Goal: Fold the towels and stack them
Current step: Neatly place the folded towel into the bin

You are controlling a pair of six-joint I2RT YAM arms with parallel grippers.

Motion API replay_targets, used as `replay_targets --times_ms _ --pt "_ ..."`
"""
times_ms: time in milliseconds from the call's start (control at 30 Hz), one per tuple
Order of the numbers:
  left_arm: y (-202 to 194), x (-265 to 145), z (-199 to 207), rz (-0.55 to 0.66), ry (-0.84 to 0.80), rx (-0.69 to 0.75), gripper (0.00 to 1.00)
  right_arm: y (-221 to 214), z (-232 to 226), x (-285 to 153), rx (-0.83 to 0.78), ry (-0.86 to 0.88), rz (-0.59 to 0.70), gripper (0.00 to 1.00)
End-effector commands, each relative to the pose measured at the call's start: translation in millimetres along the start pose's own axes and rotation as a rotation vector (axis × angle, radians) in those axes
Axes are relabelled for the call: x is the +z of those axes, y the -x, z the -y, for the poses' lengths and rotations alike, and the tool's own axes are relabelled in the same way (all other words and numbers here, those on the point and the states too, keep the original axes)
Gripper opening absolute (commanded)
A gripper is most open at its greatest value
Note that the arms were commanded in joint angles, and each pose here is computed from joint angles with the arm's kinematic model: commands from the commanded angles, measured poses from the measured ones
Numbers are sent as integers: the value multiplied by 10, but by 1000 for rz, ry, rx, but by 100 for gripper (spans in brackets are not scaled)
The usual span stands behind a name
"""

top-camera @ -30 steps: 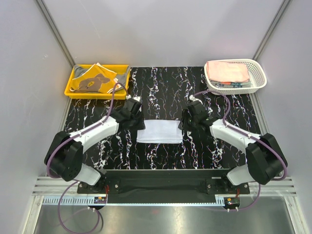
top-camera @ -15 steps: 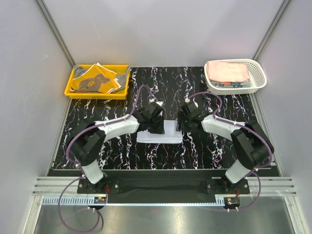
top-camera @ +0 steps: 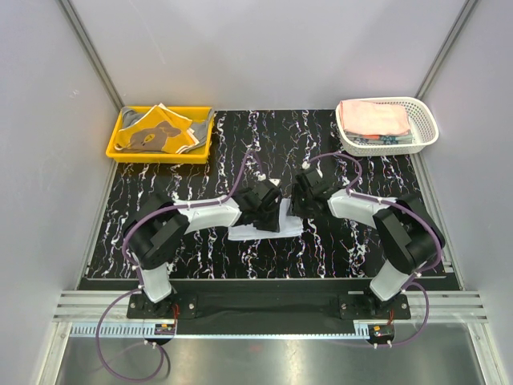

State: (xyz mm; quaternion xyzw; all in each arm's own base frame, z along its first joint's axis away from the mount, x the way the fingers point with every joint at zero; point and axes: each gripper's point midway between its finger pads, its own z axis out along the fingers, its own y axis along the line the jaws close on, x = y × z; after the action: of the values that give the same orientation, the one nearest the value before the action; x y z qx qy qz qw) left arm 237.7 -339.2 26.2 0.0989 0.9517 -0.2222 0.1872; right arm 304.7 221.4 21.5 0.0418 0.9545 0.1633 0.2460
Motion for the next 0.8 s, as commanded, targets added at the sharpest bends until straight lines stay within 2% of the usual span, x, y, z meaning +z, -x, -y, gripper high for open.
replay_targets --times_ms 0,33,100,167,200,367,500,667,767 --pt "43 31 64 22 -9 -3 24 -104 -42 36 1 0 -17 42" --pt "55 20 74 25 -12 -2 24 -97 -27 29 0 -8 -12 34" --pt "85 -18 101 33 -18 -1 24 -91 -7 8 -8 -20 -9 26" --pt "146 -79 150 45 -27 6 24 -54 14 -22 -19 -37 1 6" --pt "243 -182 219 66 -35 16 24 -44 71 -39 -40 -64 2 1" --pt "766 -802 421 190 -25 62 25 249 149 -155 -161 -156 62 0" --pt "1011 -1320 391 276 -29 74 26 644 242 -279 -285 -277 127 0" --pt "964 -1808 174 345 -5 78 28 1420 295 -326 -438 -393 222 0" --pt "853 -1989 -20 372 30 79 28 1955 542 -320 -442 -479 255 0"
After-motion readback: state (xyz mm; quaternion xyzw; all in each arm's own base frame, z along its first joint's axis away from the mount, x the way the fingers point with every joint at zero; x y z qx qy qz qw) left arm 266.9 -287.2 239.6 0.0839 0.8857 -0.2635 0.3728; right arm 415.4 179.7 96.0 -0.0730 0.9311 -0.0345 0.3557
